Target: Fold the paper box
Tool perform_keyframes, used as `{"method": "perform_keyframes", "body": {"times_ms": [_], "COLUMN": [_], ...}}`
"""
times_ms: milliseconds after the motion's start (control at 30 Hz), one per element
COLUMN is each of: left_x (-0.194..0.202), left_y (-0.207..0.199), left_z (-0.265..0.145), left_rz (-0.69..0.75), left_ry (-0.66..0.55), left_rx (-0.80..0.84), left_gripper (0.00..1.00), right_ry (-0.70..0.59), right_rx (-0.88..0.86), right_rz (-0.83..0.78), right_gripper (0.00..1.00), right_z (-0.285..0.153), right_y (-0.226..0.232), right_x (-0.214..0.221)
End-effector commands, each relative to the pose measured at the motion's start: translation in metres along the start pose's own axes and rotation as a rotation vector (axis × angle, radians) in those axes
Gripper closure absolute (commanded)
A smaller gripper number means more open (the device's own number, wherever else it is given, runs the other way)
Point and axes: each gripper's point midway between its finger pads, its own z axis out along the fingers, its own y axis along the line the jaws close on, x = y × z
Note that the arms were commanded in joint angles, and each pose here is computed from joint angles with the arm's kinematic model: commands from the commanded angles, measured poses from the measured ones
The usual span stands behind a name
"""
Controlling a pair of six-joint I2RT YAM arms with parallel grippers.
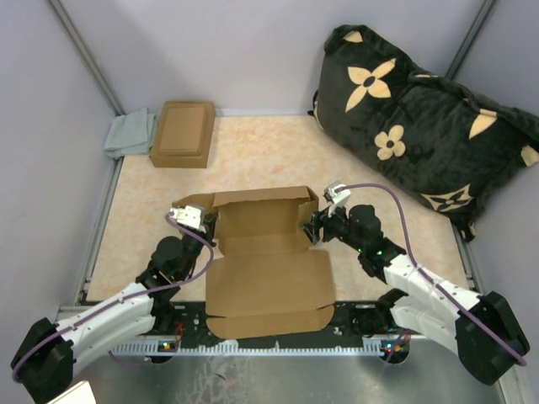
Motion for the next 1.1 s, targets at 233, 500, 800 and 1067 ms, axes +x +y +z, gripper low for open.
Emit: {"method": "perform_keyframes", "body": {"times_ms": [233,500,800,1067], "left_x": [-0.011,-0.011,-0.012,-0.021], "left_y": [-0.002,0.001,0.002,0.002], "left_z": [0.0,0.0,0.0,0.002], "left_rz": [-0.015,-0.01,-0.012,-0.015], "left_ry": [-0.036,-0.029,-0.029,-0.048], "left_rx": [0.001,-0.017,-0.025,-0.025], "left_gripper": [1.0,1.0,1.0,1.0], "right_ry": [-0.08,-0.137,-0.189,-0.203], "right_rx": [-0.011,-0.011,0.023,0.019], "right_rz": [0.004,-0.003,-0.052,-0.004], "right_gripper": [0.35,0.33,0.32,0.35], "right_z": [-0.003,-0.012,-0.026,-0.026], "right_y": [0.007,0.013,0.015,0.021], "right_x": [-0.027,-0.067,-0.113,-0.141]}}
